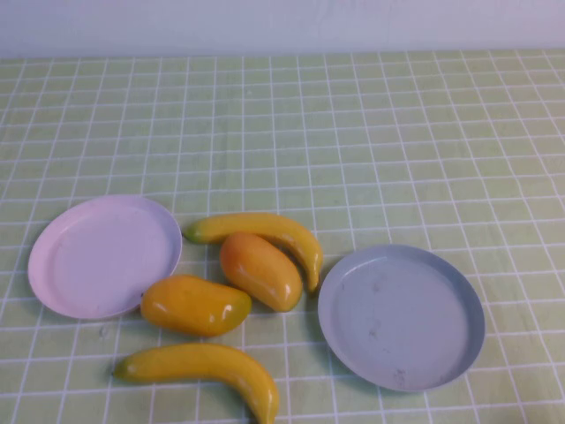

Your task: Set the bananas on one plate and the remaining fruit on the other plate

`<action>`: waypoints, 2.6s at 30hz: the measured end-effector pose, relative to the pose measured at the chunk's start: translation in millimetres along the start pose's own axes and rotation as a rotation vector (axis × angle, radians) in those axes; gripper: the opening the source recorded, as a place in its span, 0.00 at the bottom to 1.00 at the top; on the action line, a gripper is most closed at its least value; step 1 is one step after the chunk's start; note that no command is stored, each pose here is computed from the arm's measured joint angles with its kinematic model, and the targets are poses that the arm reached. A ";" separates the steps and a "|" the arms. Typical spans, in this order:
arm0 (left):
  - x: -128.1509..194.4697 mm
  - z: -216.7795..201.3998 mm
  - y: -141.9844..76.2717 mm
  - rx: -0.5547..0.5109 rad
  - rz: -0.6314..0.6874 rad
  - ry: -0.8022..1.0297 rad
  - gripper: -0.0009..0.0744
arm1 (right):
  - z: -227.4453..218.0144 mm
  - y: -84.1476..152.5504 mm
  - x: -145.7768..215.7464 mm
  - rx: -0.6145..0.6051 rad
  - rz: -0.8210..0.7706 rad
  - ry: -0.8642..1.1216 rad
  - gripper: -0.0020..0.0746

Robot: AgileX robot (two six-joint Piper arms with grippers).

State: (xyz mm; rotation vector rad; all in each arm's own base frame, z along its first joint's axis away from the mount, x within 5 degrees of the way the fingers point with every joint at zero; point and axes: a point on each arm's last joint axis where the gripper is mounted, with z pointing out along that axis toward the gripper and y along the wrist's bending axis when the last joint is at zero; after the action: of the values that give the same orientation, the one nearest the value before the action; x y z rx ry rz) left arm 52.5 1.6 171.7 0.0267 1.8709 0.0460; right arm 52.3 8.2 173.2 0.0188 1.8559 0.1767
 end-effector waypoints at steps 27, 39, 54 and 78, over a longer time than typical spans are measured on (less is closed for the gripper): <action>-2.6 0.0 0.0 0.000 -0.008 -0.028 0.01 | 0.0 0.0 0.0 0.000 0.000 0.000 0.01; -12.3 -1.0 -5.2 0.079 -0.325 -0.126 0.01 | 0.0 0.0 0.0 0.000 0.000 0.000 0.01; -29.9 -6.2 -5.5 0.148 -0.633 -0.238 0.01 | 0.0 0.0 0.0 0.000 0.000 0.000 0.01; -171.6 84.1 -36.8 0.615 0.304 0.671 0.01 | 0.0 0.0 0.0 0.000 0.000 0.000 0.01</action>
State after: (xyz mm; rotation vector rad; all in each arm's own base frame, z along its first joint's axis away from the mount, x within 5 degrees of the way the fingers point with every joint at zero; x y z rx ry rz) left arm 183.8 -40.8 309.0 0.8042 2.4633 -0.3532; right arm 52.3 8.2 173.2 0.0188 1.8559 0.1767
